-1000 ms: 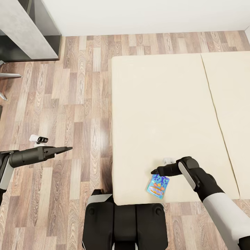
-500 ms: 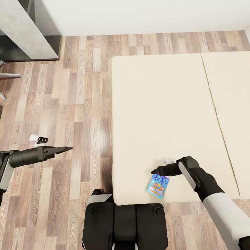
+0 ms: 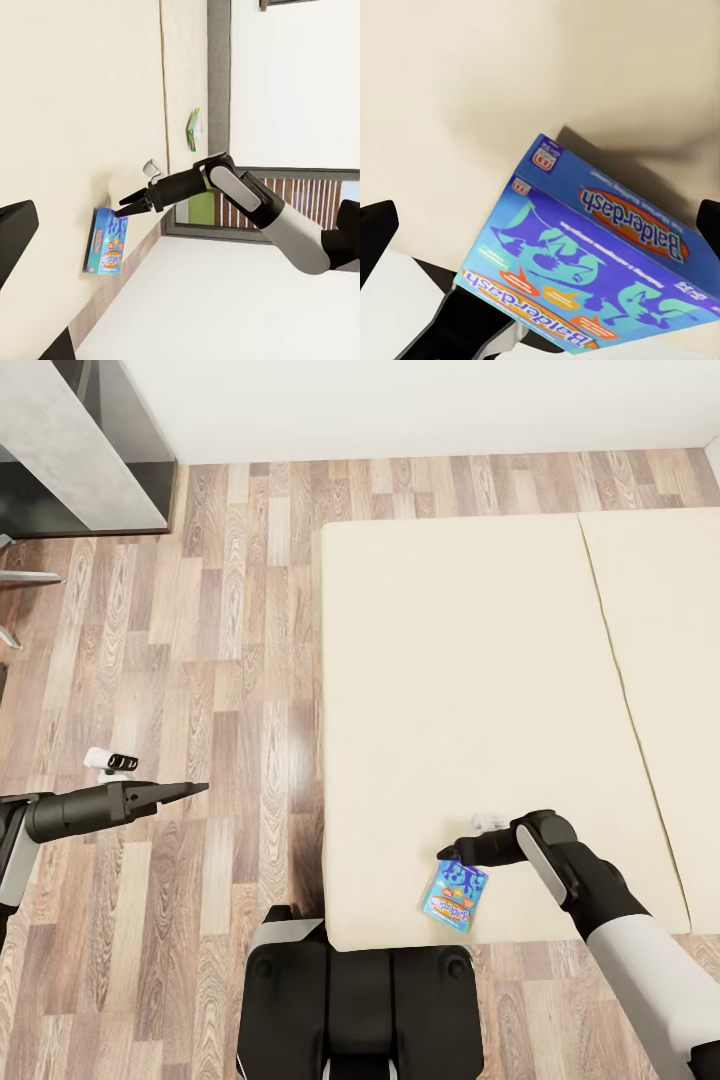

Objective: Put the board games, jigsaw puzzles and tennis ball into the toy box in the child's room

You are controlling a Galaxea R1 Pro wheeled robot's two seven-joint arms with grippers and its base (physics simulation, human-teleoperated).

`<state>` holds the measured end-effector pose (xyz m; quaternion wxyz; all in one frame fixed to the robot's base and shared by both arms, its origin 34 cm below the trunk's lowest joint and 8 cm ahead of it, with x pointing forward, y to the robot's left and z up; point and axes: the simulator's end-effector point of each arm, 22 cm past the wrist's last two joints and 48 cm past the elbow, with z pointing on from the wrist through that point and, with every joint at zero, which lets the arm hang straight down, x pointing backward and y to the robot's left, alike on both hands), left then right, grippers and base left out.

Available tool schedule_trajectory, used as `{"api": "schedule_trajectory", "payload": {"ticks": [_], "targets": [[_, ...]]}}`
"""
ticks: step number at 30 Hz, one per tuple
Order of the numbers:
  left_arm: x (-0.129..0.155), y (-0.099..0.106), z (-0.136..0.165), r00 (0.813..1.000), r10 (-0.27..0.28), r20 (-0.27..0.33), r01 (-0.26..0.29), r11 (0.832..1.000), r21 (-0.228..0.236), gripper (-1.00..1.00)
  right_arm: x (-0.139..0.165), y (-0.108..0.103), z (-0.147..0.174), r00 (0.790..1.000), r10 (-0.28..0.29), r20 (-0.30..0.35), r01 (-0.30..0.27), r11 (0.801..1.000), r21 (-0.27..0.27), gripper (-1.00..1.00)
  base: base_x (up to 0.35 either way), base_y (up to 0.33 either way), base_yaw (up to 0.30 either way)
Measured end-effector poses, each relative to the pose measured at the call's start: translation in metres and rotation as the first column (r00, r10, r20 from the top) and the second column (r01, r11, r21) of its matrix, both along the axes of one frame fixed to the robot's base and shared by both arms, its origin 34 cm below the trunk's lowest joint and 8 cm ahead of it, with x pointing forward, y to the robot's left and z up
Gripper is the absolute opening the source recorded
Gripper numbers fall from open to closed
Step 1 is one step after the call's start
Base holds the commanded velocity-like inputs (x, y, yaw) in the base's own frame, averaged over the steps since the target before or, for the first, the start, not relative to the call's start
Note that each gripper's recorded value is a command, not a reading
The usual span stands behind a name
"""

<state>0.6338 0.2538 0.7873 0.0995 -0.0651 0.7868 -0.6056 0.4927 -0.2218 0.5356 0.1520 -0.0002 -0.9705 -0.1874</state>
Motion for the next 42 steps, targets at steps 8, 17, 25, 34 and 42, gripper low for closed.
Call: {"api": "schedule_trajectory", "payload": {"ticks": [8,17,25,34,42], "targets": [[0.0,0.0,0.0,1.0,0.0,0.0,0.0,1.0,0.001,1.0,0.002,-0.002,0.0,1.0,0.001,0.004,-0.001,1.0,-0.002,1.0,0.0,0.0,0.0],[0.0,0.001,0.0,1.0,-0.001,0.0,0.001,1.0,0.002,1.0,0.007,-0.001,0.003,1.0,0.005,0.02,-0.005,1.0,0.001,1.0,0.0,0.0,0.0],[0.0,0.001,0.0,1.0,-0.001,0.0,0.001,1.0,0.003,1.0,0.023,0.006,0.015,0.998,0.008,0.063,-0.01,1.0,0.023,1.0,0.0,0.0,0.0],[0.0,0.005,0.001,1.0,-0.003,0.001,0.003,1.0,0.011,1.0,0.041,0.01,0.038,0.992,0.001,0.126,-0.013,0.995,0.095,1.0,0.0,0.0,0.0],[0.0,0.007,0.001,1.0,-0.004,0.001,0.004,1.0,0.016,1.0,0.025,0.005,0.044,0.993,0.007,0.119,-0.02,0.994,0.112,1.0,0.0,0.0,0.0]]}}
